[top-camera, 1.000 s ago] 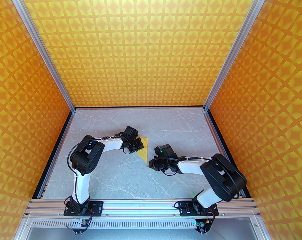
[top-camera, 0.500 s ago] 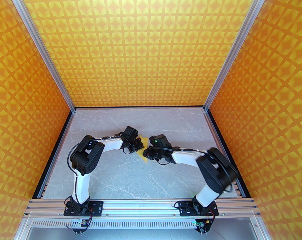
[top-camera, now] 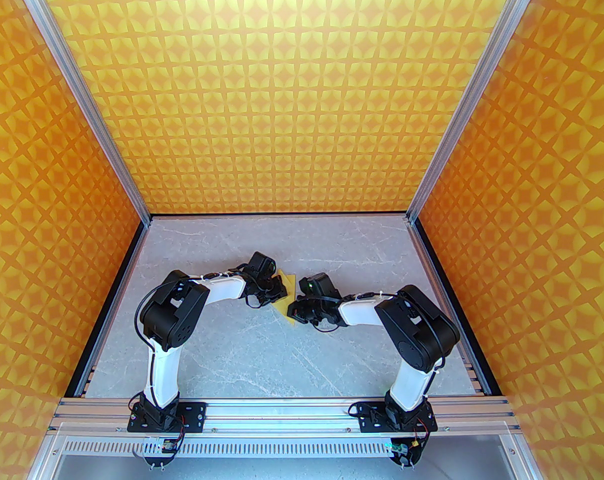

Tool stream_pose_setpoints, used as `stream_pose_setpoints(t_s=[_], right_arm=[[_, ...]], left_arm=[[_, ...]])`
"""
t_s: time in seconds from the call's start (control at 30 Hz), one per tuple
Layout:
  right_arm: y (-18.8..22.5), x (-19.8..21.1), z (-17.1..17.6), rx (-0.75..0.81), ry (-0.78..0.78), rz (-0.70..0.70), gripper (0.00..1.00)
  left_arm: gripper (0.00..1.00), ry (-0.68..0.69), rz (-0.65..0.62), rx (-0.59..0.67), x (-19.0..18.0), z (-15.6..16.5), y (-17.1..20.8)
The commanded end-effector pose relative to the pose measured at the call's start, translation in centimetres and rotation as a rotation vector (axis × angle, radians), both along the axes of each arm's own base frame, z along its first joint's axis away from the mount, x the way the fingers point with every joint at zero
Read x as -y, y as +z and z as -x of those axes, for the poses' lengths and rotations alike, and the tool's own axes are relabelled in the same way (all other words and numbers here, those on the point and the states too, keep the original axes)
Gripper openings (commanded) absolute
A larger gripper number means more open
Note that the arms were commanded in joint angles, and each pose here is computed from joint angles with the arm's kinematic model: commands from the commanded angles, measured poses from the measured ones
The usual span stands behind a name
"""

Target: Fold a paper plane with a square sheet of paper (fold left side to right side)

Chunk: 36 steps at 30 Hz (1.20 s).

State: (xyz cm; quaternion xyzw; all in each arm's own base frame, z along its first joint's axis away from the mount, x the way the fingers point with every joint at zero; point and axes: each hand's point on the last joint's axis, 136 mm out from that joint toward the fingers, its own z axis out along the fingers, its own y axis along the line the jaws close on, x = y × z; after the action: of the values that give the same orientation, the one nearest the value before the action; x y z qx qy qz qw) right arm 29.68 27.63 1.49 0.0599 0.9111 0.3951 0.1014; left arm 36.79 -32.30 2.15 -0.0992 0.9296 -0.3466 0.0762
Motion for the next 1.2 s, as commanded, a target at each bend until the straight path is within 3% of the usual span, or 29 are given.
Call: stream_pose_setpoints(t_s=[0.0, 0.2, 0.6, 0.9, 1.17], right_arm=[[-4.6, 2.9, 2.7, -0.116, -0.029, 0.133, 0.00], [-5.0, 2.9, 3.0, -0.129, -0.026, 0.127, 0.00], [-4.5, 2.5, 2.8, -0.141, -0.031, 0.105, 0.00], [-6.3, 3.8, 5.0, -0.227, -0.043, 0.151, 0.00], [-7.1, 4.1, 6.0, -0.267, -0.049, 0.151, 0.00]], left_arm=[[0.04, -0.015, 0.012, 0.032, 0.0, 0.1, 1.6], [0.05, -0.038, 0.114, 0.072, 1.5, 1.2, 3.7], [0.04, -0.063, 0.075, 0.010, 1.6, 4.3, -0.6], [0.04, -0.058, -0.033, 0.062, -0.4, 2.5, -1.9], [0.04, -0.036, -0.057, 0.077, -1.2, 0.3, -1.6]])
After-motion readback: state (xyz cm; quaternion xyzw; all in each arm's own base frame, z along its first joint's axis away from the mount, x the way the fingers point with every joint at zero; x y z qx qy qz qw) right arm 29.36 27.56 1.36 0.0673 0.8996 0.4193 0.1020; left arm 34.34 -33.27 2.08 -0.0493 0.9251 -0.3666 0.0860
